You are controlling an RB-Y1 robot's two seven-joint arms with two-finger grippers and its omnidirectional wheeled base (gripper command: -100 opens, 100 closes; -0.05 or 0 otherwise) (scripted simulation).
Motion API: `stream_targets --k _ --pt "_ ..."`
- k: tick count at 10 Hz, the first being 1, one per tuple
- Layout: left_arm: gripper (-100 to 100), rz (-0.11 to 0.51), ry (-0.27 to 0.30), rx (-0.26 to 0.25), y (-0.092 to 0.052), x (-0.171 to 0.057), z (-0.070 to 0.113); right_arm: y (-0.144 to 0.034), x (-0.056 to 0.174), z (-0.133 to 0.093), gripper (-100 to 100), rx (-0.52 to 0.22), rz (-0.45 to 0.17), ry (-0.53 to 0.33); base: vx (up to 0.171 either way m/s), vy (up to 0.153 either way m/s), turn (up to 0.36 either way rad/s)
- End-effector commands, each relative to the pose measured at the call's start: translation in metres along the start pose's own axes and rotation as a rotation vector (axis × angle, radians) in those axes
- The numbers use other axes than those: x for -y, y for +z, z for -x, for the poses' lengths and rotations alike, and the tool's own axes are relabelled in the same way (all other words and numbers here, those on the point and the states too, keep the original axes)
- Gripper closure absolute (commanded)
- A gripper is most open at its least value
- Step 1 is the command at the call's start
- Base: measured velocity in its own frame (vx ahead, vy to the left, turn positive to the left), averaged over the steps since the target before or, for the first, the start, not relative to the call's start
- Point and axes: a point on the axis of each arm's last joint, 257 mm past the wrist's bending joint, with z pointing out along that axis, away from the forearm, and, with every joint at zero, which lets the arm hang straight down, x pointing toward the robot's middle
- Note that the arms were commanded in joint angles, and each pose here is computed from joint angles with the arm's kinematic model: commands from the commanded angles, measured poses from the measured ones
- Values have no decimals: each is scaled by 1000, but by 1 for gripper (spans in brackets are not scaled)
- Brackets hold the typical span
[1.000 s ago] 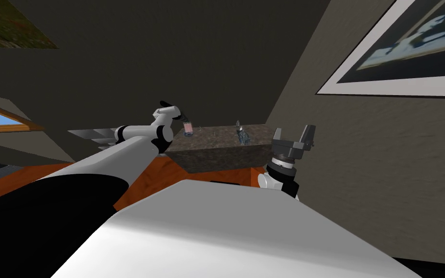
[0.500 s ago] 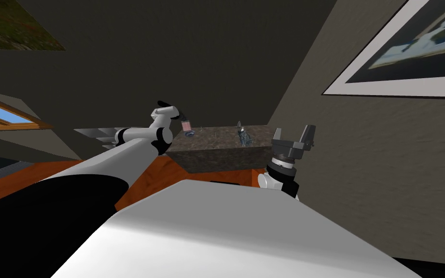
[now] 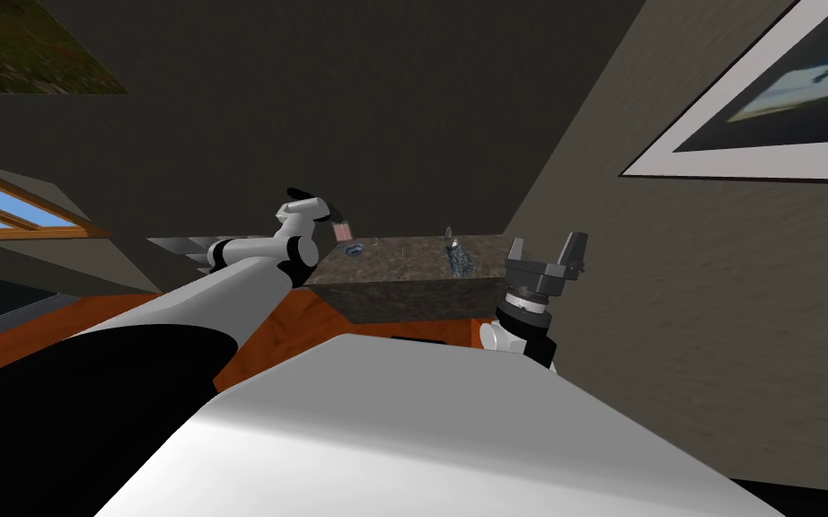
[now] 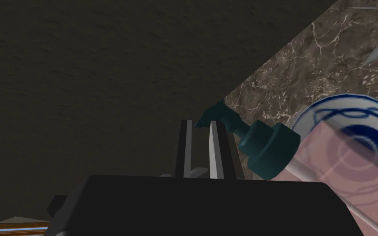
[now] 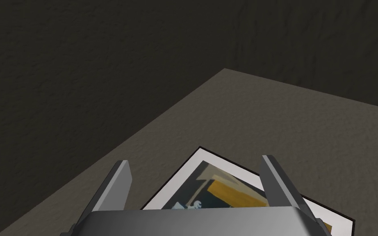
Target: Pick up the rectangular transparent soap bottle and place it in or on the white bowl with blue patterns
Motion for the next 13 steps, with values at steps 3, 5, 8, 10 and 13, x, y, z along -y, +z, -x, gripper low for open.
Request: stream_targets --k 3,5,8,10,13 --pt "-100 -35 -30 -11 -4 20 0 0 0 0 0 0 0 0 46 1 56" --pt "-100 -41 -30 -13 -5 24 -1 0 0 0 0 0 0 0 3 3 6" --pt "0 -34 -30 -10 -4 20 0 0 0 0 0 0 0 0 0 0 0" --pt "-100 -24 -25 -25 -13 31 -8 0 0 0 0 0 0 0 63 -26 88" --pt "-100 -12 -19 -39 -22 40 -15 0 0 0 0 0 0 0 66 -39 60"
